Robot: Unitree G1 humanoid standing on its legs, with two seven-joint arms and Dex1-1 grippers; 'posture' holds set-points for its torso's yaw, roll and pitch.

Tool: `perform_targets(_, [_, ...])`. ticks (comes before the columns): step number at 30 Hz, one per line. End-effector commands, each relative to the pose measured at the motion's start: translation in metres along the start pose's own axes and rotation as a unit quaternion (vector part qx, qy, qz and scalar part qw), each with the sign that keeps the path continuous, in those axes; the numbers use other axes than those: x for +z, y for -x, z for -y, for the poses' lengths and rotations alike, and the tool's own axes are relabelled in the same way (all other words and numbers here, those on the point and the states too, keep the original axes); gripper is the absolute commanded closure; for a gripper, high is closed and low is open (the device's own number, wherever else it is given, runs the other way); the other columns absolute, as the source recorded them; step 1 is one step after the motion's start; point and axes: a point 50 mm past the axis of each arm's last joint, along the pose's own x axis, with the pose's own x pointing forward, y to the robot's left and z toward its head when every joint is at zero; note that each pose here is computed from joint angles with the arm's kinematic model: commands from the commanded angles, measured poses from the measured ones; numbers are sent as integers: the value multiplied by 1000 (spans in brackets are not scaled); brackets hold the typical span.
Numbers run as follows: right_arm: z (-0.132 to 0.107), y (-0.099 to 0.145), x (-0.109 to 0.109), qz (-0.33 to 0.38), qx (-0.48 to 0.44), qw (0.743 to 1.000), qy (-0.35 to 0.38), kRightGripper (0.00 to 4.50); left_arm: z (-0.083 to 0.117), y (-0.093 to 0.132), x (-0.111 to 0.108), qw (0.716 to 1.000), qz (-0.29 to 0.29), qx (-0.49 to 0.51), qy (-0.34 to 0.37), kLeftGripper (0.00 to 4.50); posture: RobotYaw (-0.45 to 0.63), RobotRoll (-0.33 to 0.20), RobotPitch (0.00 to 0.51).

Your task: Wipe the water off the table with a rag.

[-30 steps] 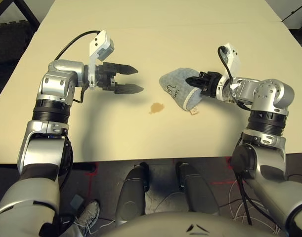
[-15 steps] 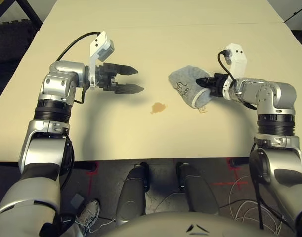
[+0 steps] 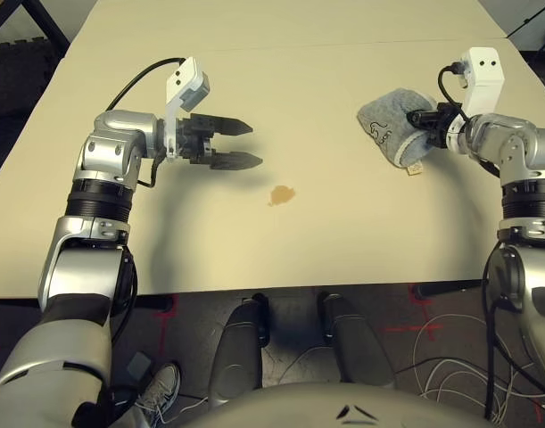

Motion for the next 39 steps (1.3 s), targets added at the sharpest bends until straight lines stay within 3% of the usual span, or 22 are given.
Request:
perform_targets(1, [-44, 10, 15, 14, 95, 995, 6, 4470, 1, 5, 6, 1000, -20, -13, -14, 0, -168, 0, 218])
perform_targets(4, [-80, 18, 15, 1, 160, 987, -9, 4470, 0, 12, 10, 999, -27, -7, -20, 0, -173, 0, 218])
perform_targets(9, [-115, 24, -6, -41, 205, 976, -55, 4471, 0, 20, 14, 999, -37, -4, -27, 0, -170, 0, 220])
perform_targets(17, [-147, 15, -52, -98, 238, 960, -109, 4471, 2, 28, 19, 998, -55, -14, -30, 0, -156, 0, 231])
perform_targets(26, [-172, 15, -71, -132, 295, 937, -132, 4471, 6, 32, 13, 997, -69, -21, -17, 0, -141, 0, 245])
perform_targets(30, [-172, 15, -78, -152, 291, 935, -134, 4471, 7, 31, 11, 997, -69, -23, -13, 0, -138, 0, 253])
perform_targets(39, [-141, 9, -84, -181, 190, 959, -111, 4471, 7, 26, 7, 997, -69, -29, -6, 0, -154, 0, 254])
